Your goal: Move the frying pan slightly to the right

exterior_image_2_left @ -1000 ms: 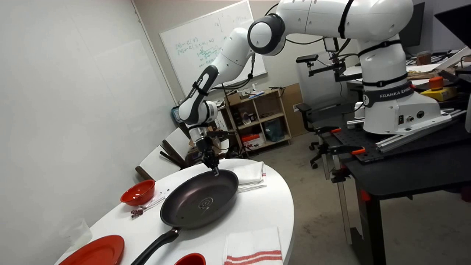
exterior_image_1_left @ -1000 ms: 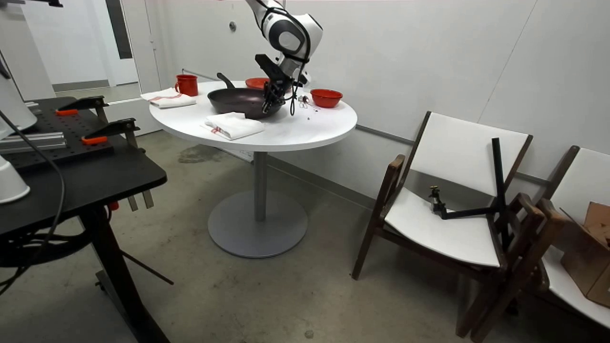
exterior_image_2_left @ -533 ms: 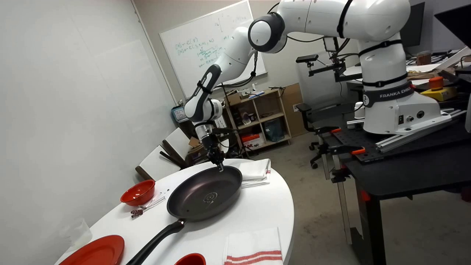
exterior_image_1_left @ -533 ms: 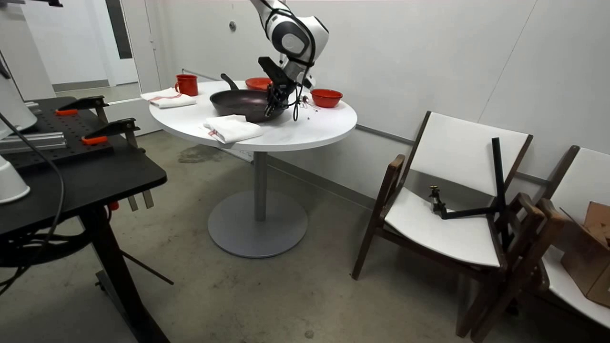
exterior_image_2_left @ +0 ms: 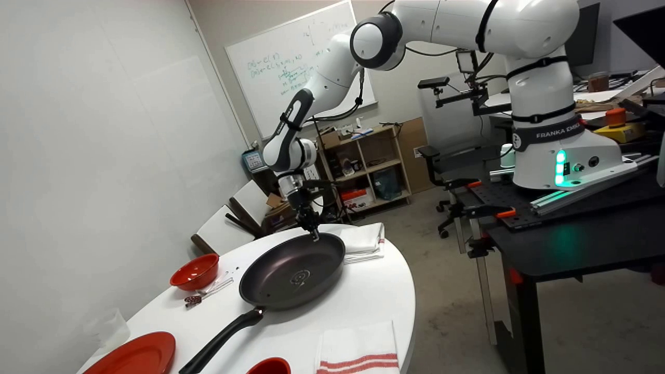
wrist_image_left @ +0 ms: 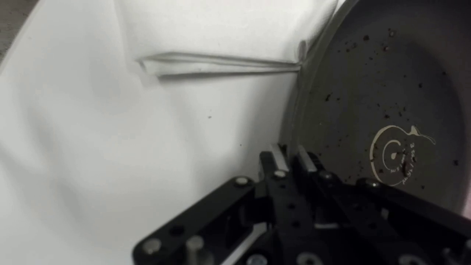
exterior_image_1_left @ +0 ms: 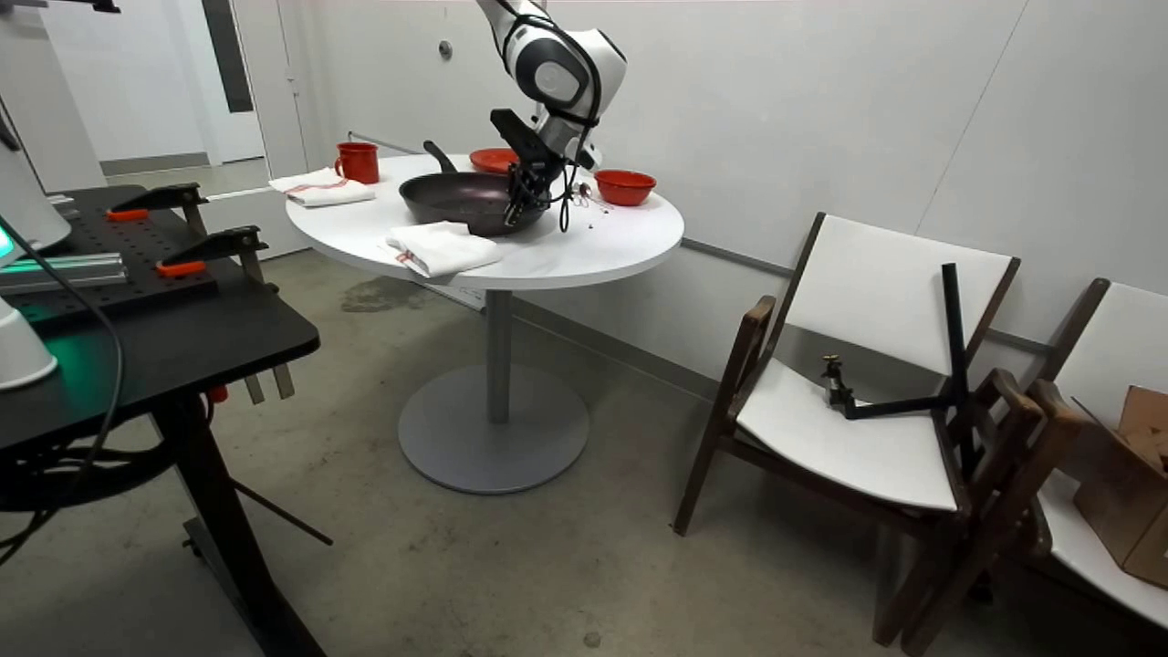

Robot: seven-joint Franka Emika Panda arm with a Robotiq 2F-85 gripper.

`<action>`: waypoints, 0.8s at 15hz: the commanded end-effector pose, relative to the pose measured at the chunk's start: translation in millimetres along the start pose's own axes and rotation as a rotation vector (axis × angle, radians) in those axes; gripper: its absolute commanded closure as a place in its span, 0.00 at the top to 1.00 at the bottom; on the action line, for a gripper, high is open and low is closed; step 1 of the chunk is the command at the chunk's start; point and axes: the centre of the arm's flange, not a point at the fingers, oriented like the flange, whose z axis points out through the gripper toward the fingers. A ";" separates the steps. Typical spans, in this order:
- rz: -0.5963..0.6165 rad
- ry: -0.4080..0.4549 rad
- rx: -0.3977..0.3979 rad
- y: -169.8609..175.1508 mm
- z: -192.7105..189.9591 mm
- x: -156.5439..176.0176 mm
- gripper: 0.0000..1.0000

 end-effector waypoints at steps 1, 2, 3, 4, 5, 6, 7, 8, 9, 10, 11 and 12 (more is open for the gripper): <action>-0.045 -0.048 -0.072 -6.3 10.0 -23.4 0.04; -0.048 -0.054 -0.082 -7.0 10.6 -24.7 0.04; -0.050 -0.059 -0.090 -7.4 11.2 -26.3 0.04; -0.051 -0.063 -0.097 -7.9 11.7 -27.3 0.04; -0.053 -0.066 -0.102 -8.0 12.1 -28.2 0.04; -0.054 -0.070 -0.107 -7.9 12.8 -29.4 0.04; -0.057 -0.077 -0.113 -7.4 14.2 -30.4 0.04; -0.059 -0.082 -0.117 -7.3 15.5 -31.5 0.04; -0.062 -0.088 -0.124 -7.5 17.3 -32.4 0.04; -0.062 -0.091 -0.127 -7.5 17.8 -33.0 0.04; -0.065 -0.092 -0.132 -8.1 18.1 -33.9 0.04; -0.069 -0.095 -0.137 -8.8 18.6 -34.5 0.04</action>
